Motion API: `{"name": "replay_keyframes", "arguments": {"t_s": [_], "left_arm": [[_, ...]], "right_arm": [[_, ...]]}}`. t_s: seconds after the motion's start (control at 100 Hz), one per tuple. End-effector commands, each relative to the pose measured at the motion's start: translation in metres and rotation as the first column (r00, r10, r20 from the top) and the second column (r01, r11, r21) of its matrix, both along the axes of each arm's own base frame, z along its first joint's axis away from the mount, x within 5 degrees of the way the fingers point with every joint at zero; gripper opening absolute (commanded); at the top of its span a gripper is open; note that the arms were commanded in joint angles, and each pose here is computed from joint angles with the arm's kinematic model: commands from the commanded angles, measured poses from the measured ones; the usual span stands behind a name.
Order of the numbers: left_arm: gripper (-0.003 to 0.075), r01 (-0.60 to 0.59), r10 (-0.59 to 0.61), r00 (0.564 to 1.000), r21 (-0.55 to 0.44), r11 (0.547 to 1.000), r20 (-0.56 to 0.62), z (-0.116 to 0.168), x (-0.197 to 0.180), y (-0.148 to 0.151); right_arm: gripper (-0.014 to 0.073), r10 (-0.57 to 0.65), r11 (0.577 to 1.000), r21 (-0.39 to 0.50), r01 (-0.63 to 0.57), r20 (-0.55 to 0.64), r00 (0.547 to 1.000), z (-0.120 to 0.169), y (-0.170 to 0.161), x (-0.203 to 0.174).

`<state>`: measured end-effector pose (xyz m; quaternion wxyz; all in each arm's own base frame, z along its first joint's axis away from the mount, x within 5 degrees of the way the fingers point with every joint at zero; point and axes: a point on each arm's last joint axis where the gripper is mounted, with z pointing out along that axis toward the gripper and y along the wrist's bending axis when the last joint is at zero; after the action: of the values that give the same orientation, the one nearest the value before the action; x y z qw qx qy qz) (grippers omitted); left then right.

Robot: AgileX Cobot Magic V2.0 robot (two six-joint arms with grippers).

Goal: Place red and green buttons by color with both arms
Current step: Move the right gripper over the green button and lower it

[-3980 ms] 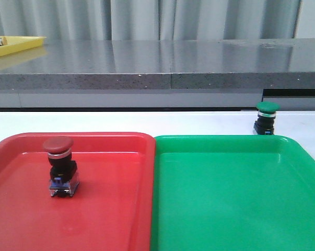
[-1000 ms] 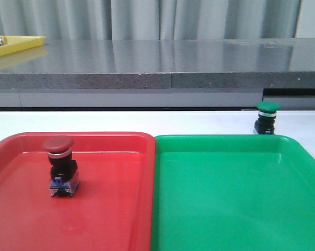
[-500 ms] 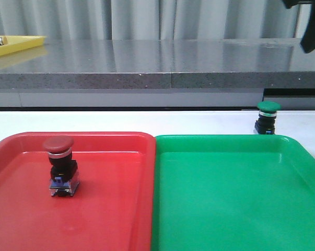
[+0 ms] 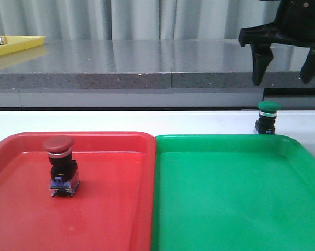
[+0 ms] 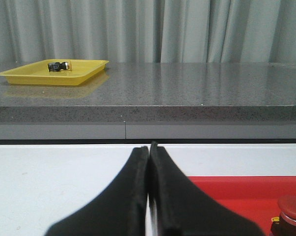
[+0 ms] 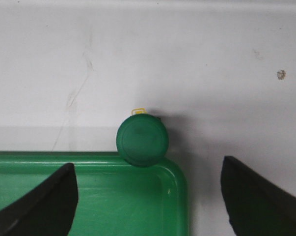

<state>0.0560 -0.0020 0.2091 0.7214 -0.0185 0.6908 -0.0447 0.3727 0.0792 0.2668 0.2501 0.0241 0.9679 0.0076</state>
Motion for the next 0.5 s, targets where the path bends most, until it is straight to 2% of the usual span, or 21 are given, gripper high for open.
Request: {"name": "replay_keyframes", "arguments": {"t_s": [0.0,0.33,0.49], "left_arm": [[-0.002,0.0,0.002,0.996,-0.012,1.0,0.091,0.004,-0.003,0.0],[-0.002,0.0,0.002,0.996,-0.012,1.0,0.091,0.004,-0.003,0.0],[-0.002,0.0,0.002,0.996,-0.012,1.0,0.091,0.004,-0.003,0.0]], "right_arm": [[0.0594,-0.003,1.0,0.001,0.003,0.073,0.997,0.021,0.001,0.008],[0.0594,-0.035,0.999,0.028,0.037,-0.066,0.997,-0.015,0.008,0.034],[0.0587,-0.037,0.999,0.025,0.039,-0.085,0.996,-0.023,0.008,0.036]]}}
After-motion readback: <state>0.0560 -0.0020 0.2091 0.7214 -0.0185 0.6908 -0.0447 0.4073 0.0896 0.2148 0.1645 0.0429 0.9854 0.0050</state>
